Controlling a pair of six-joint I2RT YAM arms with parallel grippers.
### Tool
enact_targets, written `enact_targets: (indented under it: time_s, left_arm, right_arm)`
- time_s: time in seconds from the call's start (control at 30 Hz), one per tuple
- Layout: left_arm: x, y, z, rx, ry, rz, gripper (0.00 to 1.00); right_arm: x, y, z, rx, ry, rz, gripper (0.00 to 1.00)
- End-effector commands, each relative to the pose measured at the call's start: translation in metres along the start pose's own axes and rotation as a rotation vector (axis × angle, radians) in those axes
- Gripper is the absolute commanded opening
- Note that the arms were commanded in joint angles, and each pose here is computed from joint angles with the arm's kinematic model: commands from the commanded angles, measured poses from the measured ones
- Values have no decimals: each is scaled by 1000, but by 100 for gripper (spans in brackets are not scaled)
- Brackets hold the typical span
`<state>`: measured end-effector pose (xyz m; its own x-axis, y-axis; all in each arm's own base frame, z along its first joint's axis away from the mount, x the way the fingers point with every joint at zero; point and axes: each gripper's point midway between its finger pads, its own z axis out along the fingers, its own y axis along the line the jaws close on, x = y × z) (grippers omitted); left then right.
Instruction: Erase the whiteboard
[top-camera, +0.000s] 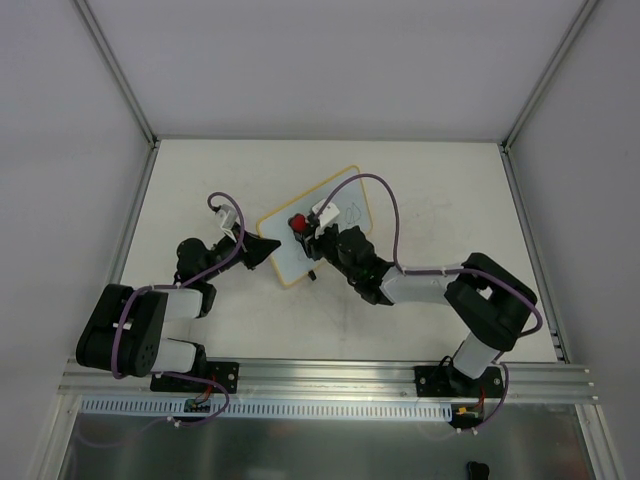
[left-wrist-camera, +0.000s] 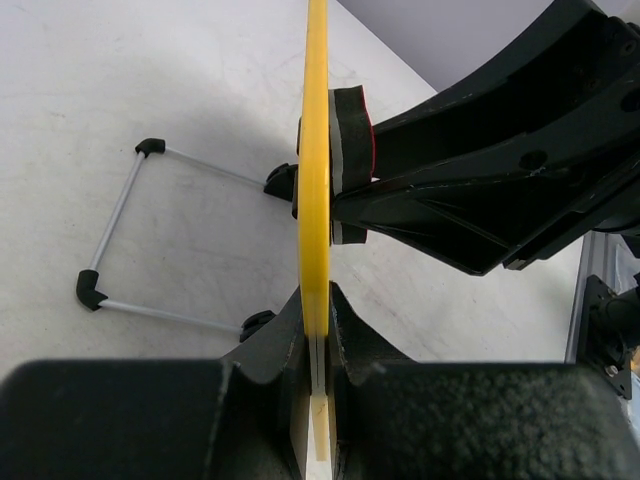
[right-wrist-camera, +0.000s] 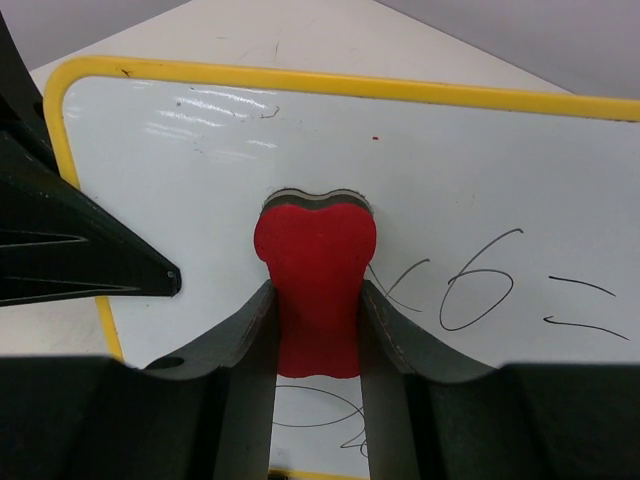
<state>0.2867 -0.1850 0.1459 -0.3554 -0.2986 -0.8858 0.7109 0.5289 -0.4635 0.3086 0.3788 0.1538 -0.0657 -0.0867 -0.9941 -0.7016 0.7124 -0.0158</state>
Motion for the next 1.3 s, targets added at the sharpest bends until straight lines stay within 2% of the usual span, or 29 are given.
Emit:
enact_targets:
  time_s: [0.0,0.3,0.6,0.9,1.27]
  left_arm:
    - [-13,-14,-2,75,-38,103,0]
    - [-11,-19,-1,106,-26,125,0]
    - [-10,-19,2,109,-12,122,0]
    - [-9,-20,2,113,-10,119,0]
    - [-8,-21,2,119,-1,113,0]
  right_arm:
    - [-51,4,13,1,-154,2,0]
    - [-27,4,20,7,-66,6,0]
    - [42,14,-4,-9,39,87,0]
    - [97,24,-18,-10,90,127,0]
    - [97,-4,-21,92,81,113,0]
